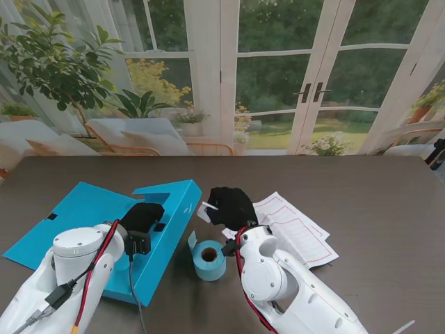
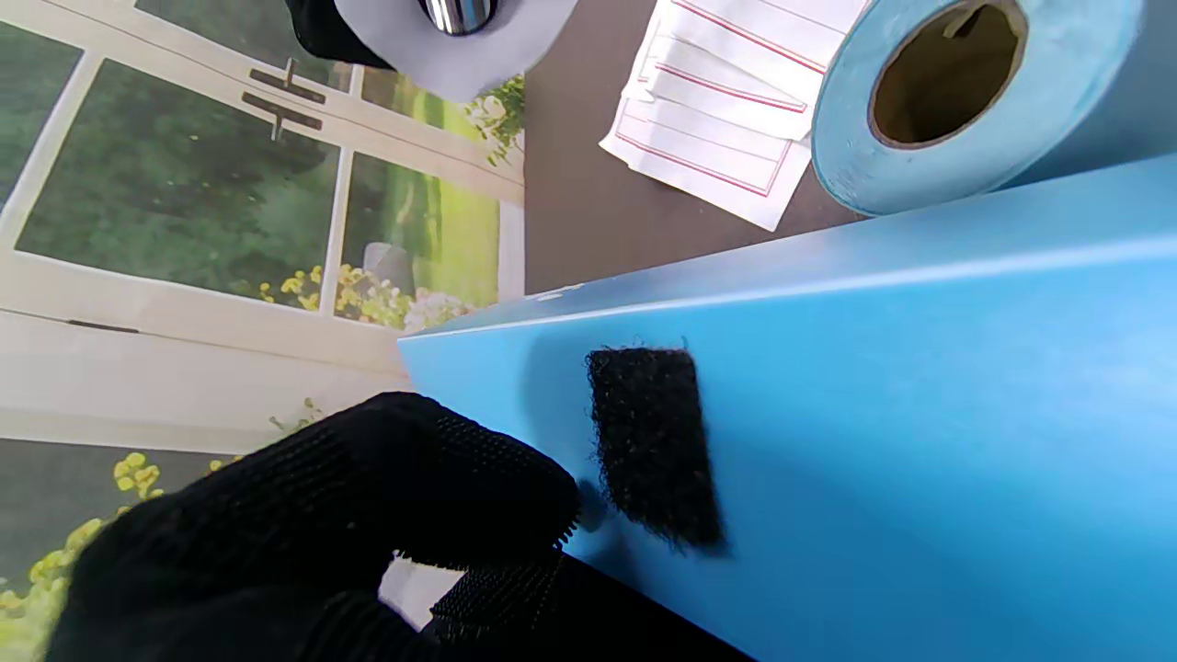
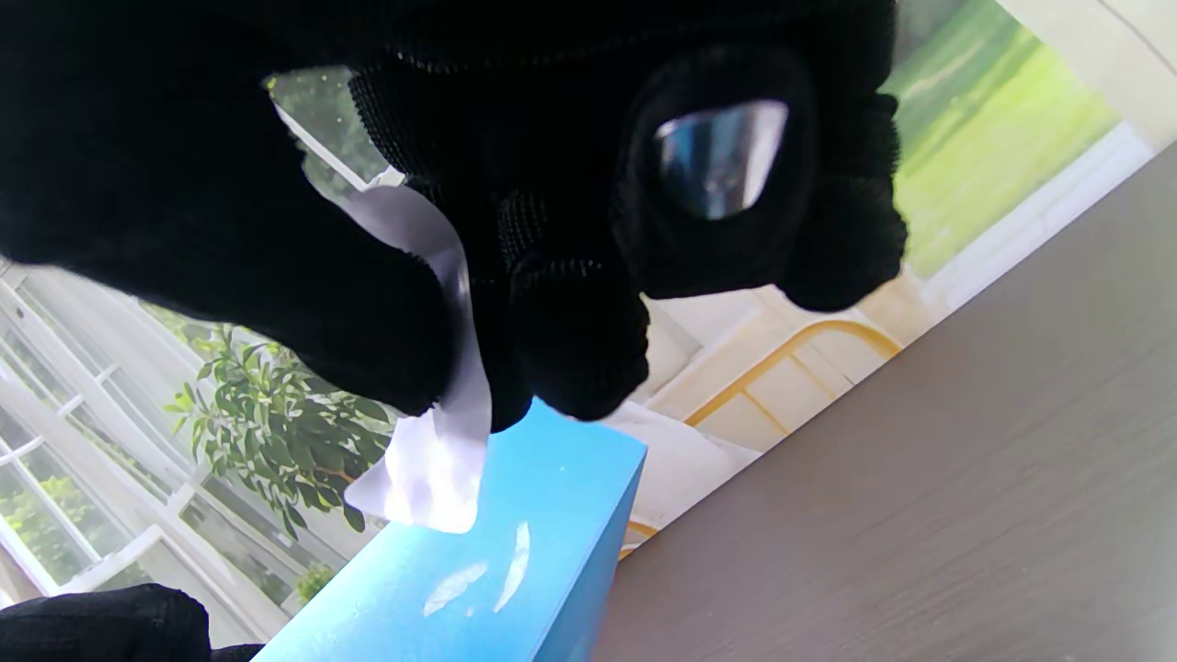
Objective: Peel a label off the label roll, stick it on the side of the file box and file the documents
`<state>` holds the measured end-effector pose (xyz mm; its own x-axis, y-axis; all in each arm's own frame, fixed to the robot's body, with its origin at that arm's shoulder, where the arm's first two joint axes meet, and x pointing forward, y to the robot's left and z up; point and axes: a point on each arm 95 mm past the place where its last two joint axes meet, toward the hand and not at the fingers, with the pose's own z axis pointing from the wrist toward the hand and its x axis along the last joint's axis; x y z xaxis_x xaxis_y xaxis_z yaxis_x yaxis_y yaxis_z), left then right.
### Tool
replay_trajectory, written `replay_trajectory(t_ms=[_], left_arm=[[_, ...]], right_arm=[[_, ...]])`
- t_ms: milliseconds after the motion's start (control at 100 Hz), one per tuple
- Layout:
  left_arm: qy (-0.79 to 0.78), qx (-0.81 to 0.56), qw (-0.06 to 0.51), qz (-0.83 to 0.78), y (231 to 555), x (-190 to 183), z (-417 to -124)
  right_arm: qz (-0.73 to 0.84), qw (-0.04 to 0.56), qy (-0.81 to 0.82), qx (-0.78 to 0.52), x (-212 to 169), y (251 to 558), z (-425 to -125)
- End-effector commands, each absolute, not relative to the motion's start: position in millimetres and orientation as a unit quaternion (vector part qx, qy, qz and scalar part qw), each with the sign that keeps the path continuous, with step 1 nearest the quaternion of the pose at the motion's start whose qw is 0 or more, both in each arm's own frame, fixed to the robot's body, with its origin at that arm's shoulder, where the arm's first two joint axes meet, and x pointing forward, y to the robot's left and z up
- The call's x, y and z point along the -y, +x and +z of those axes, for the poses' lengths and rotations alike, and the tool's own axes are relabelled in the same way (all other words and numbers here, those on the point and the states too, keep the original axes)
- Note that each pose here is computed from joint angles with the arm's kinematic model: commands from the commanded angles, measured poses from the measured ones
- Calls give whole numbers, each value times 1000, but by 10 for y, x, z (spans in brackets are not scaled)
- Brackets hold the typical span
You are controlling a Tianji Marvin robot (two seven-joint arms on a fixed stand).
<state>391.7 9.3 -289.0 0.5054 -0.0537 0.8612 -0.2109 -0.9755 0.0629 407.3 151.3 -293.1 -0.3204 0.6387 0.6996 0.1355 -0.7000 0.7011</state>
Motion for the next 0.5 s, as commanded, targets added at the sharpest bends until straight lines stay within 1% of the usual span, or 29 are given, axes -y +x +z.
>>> replay_trajectory(t_ms=[0,490], left_arm=[[857,77,104,500,3904,-28,-2815],[847,84,129,508,3905,-59,-2830]], right_arm=[[737,161,558,-345,-1620,4038,-2906],[732,164,569,-338,-1781,4051,-2982]])
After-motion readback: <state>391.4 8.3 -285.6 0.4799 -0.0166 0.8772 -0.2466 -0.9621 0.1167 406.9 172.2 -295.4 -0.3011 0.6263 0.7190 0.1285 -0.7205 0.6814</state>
